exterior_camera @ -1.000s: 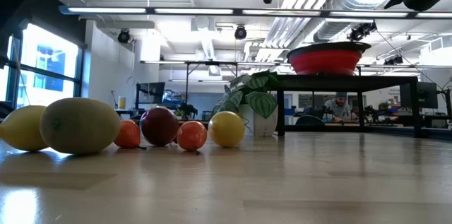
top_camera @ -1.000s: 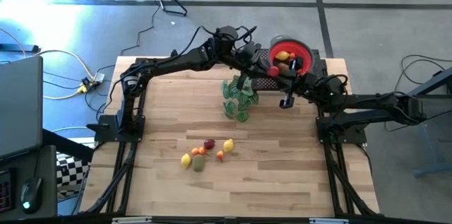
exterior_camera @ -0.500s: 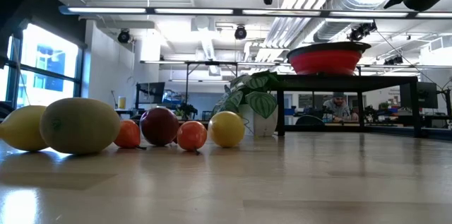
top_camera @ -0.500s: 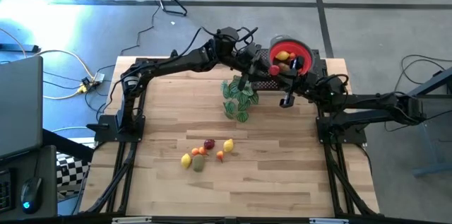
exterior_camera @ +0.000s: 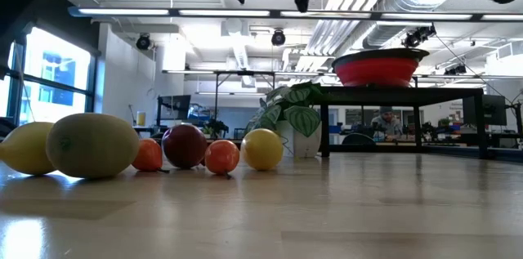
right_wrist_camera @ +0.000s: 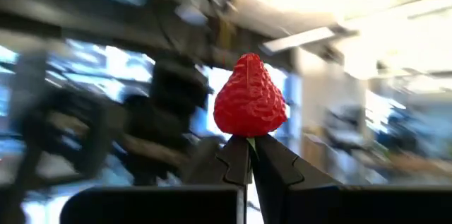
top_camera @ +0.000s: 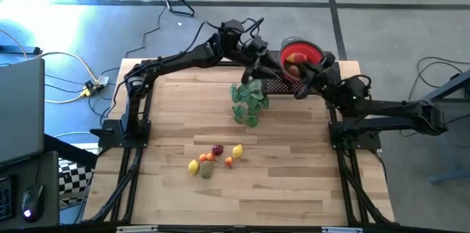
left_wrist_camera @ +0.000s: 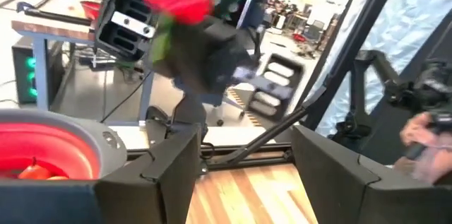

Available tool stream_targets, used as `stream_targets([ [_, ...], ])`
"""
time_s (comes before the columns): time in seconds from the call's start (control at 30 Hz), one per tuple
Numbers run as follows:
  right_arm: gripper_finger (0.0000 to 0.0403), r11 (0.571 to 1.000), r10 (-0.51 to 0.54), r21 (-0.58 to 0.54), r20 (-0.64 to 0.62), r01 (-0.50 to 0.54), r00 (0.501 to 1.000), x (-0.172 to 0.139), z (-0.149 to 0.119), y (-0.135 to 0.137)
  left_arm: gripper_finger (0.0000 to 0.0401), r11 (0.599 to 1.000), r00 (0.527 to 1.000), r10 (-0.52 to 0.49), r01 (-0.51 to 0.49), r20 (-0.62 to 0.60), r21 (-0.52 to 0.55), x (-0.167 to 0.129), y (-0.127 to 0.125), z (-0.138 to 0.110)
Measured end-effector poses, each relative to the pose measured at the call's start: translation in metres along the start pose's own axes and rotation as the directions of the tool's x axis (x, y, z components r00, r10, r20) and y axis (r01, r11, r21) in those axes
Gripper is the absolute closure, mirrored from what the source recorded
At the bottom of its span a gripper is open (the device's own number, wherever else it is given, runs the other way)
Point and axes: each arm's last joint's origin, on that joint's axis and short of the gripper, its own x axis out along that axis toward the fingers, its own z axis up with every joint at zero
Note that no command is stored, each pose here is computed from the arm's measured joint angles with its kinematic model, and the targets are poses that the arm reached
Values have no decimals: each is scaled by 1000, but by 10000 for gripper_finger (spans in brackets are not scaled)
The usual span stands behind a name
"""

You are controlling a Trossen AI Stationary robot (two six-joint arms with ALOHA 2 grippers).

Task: Pick & Place Fruit
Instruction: Put the strawberry into the red colander

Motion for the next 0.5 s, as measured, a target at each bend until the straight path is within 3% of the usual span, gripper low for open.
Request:
stream_targets([
  [0.2, 400, 981, -190, -68, -220, 179, 957, -2, -5, -6, 181, 1000, 1000, -3, 4, 4, -12, -9, 7, 2],
  [0.37, 400, 955, -285, -188, -386, 228, 877, 20, 17, -7, 181, 1000, 1000, -5, 5, 5, -11, -9, 7, 2],
  [0.5, 400, 922, -372, -301, -521, 242, 769, 39, 31, -6, 181, 1000, 1000, -21, 21, 1, -12, -9, 7, 2],
])
